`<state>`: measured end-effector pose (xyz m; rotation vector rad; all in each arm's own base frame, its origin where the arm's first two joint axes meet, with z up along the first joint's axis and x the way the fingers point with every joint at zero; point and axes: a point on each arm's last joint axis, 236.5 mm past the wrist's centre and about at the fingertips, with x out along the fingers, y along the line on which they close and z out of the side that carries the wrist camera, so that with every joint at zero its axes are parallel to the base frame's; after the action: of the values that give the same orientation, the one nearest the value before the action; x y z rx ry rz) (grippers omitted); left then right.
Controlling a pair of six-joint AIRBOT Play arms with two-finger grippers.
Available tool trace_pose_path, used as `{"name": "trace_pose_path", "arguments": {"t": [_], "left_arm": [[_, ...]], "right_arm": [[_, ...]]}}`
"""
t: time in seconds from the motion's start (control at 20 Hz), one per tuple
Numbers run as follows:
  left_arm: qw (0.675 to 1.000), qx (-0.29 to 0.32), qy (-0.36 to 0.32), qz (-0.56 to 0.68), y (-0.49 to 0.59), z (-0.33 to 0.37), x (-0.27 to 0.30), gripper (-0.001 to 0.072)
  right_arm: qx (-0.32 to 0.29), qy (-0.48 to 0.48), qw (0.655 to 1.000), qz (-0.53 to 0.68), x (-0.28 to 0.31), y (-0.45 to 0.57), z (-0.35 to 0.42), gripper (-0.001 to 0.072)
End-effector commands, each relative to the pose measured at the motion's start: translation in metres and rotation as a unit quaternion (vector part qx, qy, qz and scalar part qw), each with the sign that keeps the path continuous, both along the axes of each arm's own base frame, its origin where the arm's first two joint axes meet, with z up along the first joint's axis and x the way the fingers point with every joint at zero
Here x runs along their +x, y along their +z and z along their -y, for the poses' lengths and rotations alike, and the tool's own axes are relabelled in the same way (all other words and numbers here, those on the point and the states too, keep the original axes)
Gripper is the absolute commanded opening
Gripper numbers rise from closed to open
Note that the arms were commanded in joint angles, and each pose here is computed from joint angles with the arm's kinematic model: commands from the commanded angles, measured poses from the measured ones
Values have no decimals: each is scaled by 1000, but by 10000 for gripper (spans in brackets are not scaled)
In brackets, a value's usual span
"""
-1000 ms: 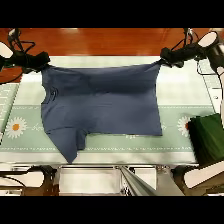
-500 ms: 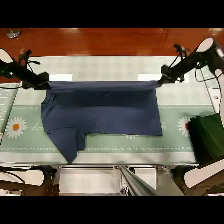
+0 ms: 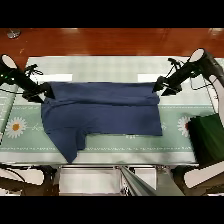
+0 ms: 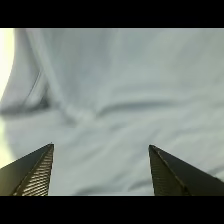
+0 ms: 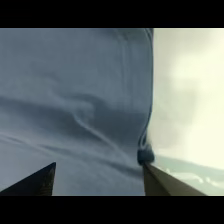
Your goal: Fold the shirts.
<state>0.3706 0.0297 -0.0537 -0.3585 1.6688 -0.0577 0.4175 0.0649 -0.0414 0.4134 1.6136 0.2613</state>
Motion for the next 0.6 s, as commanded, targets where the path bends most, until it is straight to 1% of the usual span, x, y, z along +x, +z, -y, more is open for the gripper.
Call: {"name": "trace_pose_path", "arguments": {"t": [0.0,0.15,0.2,0.25,0.3,0.35,0.4,0.5,0.55], "left_arm": [[999,-32,10,-20,18,-4,-38,700],[995,-59,77,-2,10,-15,-93,699],[992,-62,108,-5,0,-22,-116,700],[986,-78,150,-6,-9,-23,-136,699],[971,-121,207,8,-13,-15,-143,700],[957,-173,230,37,-11,-1,-144,700],[949,-189,247,41,-15,3,-151,700],[944,-176,278,23,-28,0,-165,700],[944,-176,279,21,-29,1,-167,700]], "right_arm": [[-11,-22,999,41,-4,39,20,623],[-8,-71,993,96,-18,52,29,623],[1,-86,991,100,-32,48,24,622],[19,-95,990,106,-46,43,14,622],[37,-93,988,118,-57,39,2,622],[55,-104,985,129,-65,36,-8,622],[83,-124,979,140,-69,35,-19,622],[112,-146,970,158,-72,34,-29,621],[118,-144,970,158,-75,32,-32,621]]}}
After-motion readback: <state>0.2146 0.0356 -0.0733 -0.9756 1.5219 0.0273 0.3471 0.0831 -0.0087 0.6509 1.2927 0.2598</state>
